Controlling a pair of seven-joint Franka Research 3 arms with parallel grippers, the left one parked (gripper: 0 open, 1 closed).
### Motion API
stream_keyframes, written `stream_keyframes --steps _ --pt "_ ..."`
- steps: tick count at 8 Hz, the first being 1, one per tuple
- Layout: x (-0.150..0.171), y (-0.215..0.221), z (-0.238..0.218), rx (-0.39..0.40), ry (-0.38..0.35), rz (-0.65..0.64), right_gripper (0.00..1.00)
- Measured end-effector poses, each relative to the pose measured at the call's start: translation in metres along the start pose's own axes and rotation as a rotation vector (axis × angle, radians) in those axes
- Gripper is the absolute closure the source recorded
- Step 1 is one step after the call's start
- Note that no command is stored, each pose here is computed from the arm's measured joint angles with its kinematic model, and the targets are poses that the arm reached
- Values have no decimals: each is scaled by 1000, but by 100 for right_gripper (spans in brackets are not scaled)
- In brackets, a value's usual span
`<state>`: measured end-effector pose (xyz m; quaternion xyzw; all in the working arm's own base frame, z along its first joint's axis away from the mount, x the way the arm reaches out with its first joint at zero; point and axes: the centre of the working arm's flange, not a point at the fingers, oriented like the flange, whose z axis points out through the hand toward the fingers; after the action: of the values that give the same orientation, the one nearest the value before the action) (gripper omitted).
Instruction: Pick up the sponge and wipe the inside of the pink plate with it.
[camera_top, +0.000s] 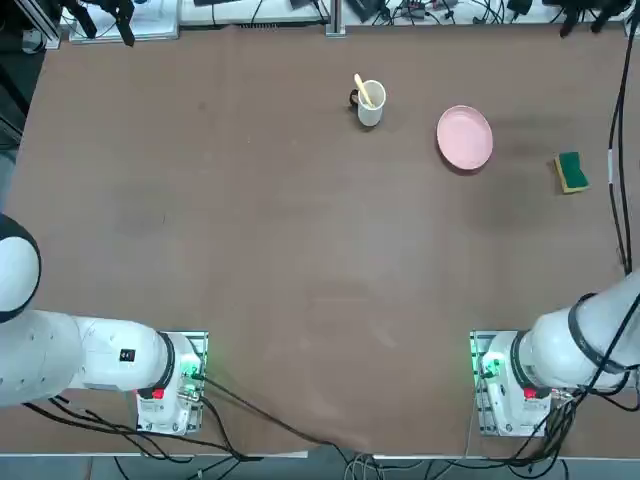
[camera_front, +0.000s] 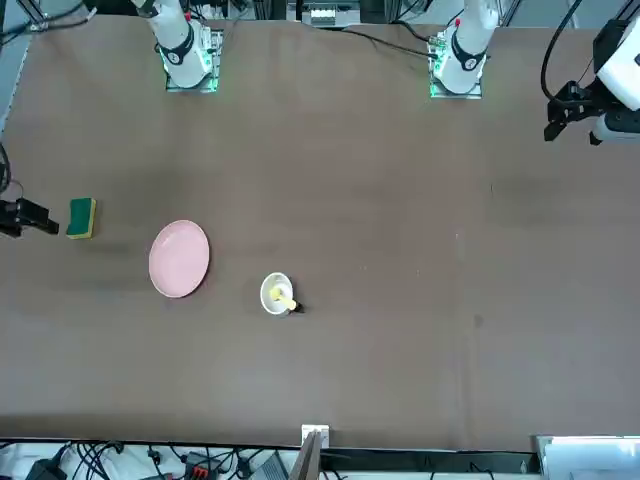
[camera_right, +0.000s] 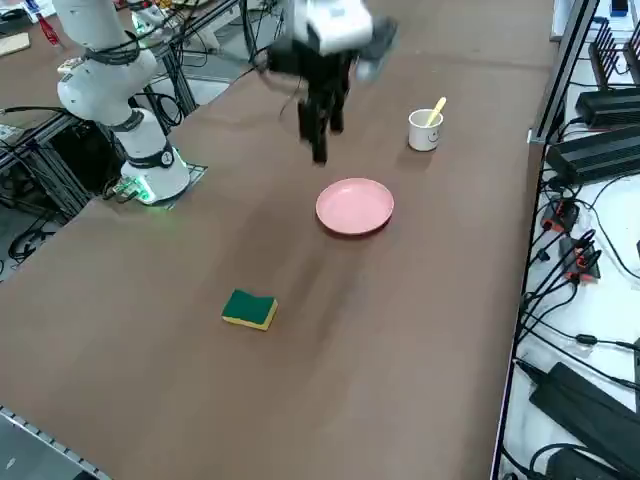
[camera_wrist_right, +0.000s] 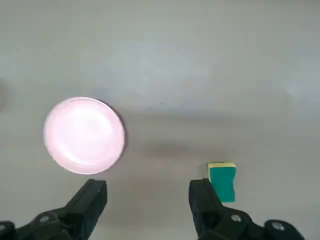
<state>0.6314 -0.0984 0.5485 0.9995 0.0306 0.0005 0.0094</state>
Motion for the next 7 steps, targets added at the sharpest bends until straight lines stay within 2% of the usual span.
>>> stream_keyframes --steps 2,5,7 --pt "-9 -39 -38 6 -4 -32 0" --pt "-43 -48 -93 15 20 -42 0" --pt "-68 -57 -108 27 14 -54 0"
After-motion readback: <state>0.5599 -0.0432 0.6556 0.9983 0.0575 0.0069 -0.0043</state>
